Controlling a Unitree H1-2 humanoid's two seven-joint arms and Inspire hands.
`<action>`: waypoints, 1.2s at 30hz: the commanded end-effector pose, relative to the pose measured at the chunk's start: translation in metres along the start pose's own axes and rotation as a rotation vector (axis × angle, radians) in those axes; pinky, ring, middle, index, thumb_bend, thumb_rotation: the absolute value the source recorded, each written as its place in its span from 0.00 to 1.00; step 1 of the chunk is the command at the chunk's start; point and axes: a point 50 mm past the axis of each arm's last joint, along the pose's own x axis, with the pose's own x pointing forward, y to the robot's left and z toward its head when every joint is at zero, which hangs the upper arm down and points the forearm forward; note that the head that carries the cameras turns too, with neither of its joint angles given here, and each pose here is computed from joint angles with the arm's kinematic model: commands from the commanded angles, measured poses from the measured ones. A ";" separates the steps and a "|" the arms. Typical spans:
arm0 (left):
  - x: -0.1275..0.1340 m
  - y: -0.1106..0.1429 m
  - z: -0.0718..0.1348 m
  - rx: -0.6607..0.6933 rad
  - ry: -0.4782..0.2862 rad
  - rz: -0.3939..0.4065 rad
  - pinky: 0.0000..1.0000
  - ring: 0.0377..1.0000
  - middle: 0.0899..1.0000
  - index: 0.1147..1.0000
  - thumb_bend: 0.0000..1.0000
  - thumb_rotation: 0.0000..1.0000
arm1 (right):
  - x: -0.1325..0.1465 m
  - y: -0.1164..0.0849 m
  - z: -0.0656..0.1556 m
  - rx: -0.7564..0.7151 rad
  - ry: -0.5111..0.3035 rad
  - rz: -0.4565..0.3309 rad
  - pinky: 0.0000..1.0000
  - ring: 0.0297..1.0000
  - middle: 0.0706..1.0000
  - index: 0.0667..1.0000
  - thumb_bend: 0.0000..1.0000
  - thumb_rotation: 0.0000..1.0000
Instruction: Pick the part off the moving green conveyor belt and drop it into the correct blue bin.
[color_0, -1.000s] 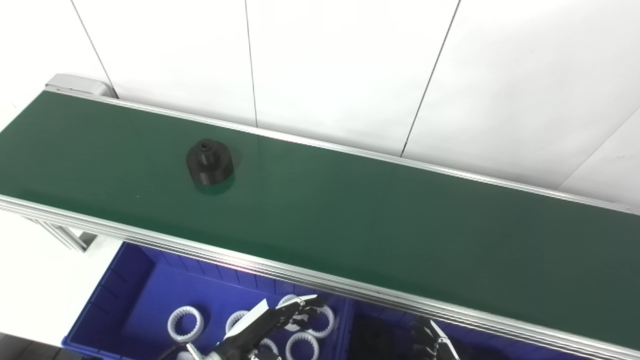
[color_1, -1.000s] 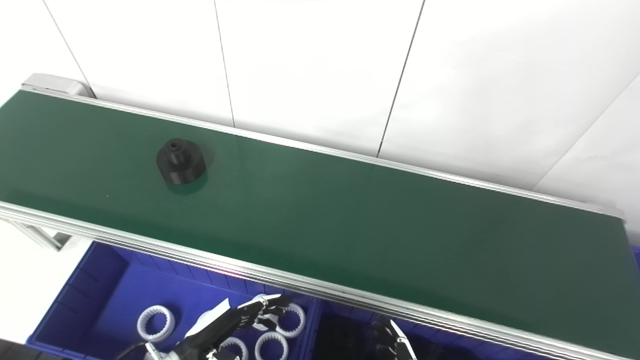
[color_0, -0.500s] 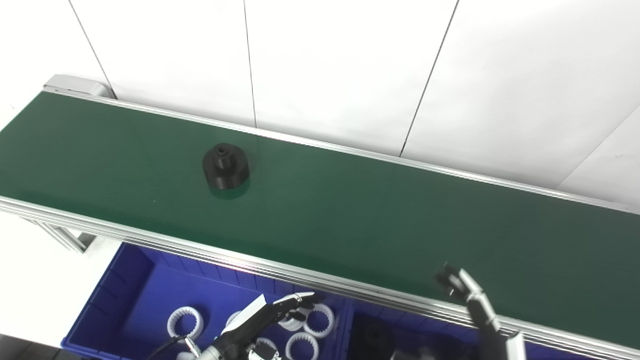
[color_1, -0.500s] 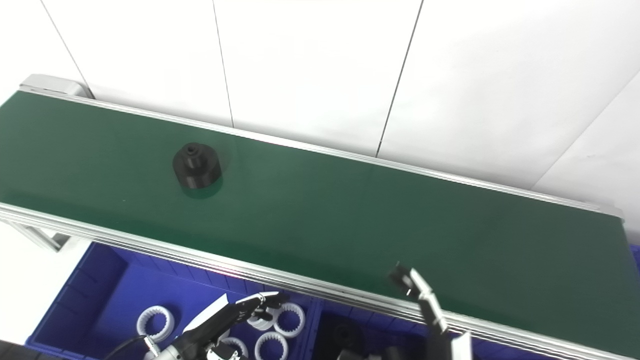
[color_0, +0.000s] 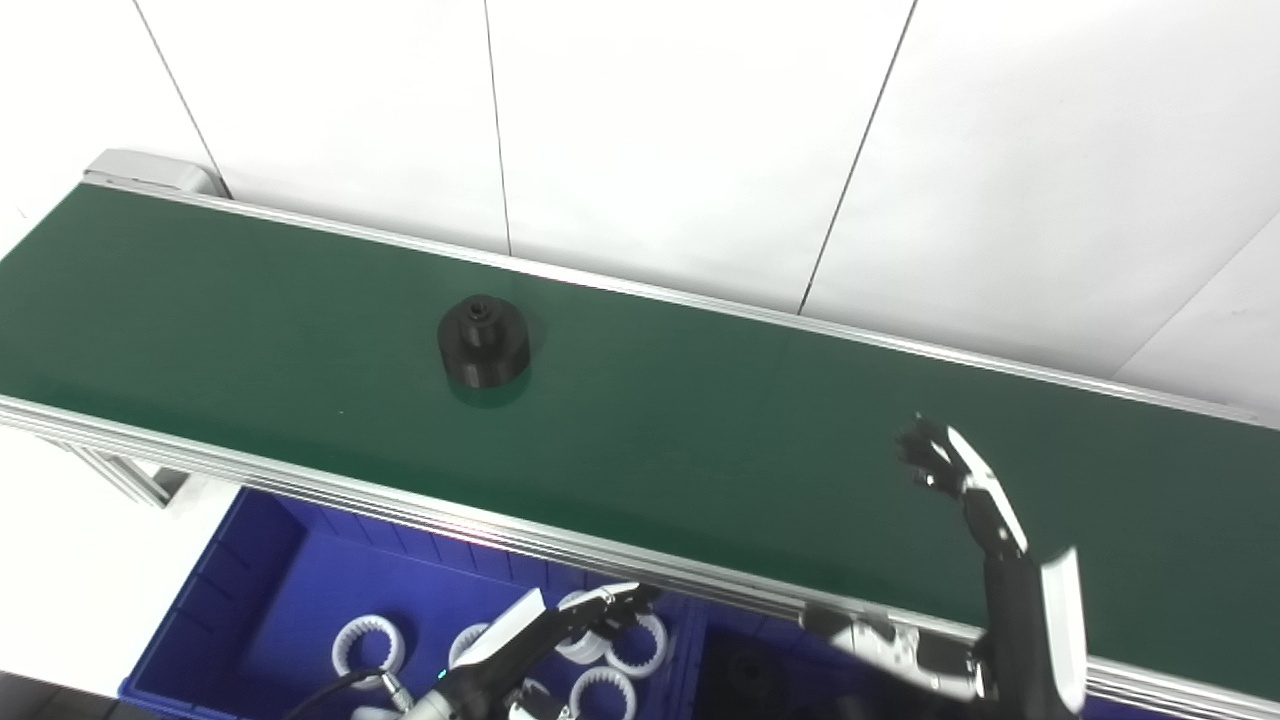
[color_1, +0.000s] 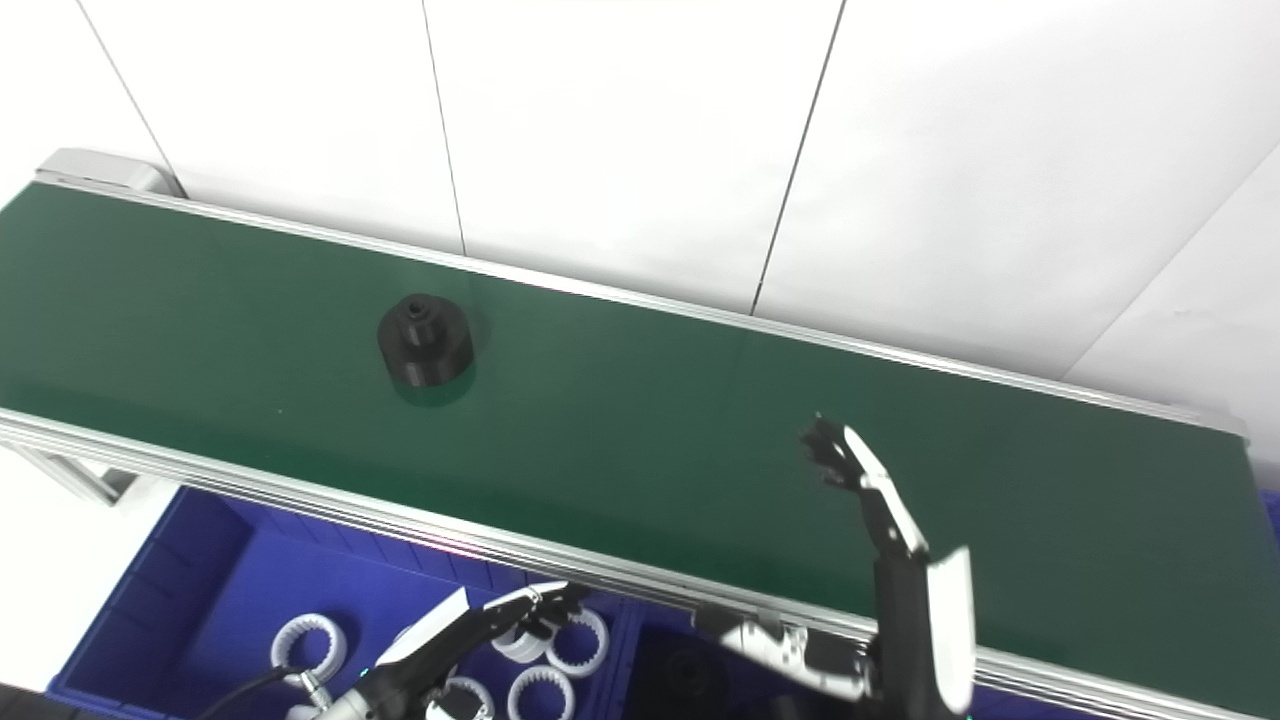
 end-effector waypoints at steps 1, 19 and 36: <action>0.001 0.010 0.004 0.018 -0.051 0.013 0.76 0.82 0.85 0.88 0.91 0.30 | 0.014 -0.003 0.006 0.012 -0.048 -0.012 0.71 0.76 0.79 0.84 0.86 0.29; -0.015 0.035 0.006 -0.003 -0.041 -0.005 0.76 0.86 0.92 0.90 0.95 0.27 | 0.101 0.030 0.022 -0.098 -0.016 0.112 0.69 0.76 0.79 0.89 0.84 0.26; -0.016 0.036 0.007 -0.014 -0.039 -0.006 0.78 0.87 0.92 0.90 0.95 0.26 | 0.192 0.071 0.025 -0.230 0.025 0.302 0.71 0.79 0.80 0.93 0.88 0.38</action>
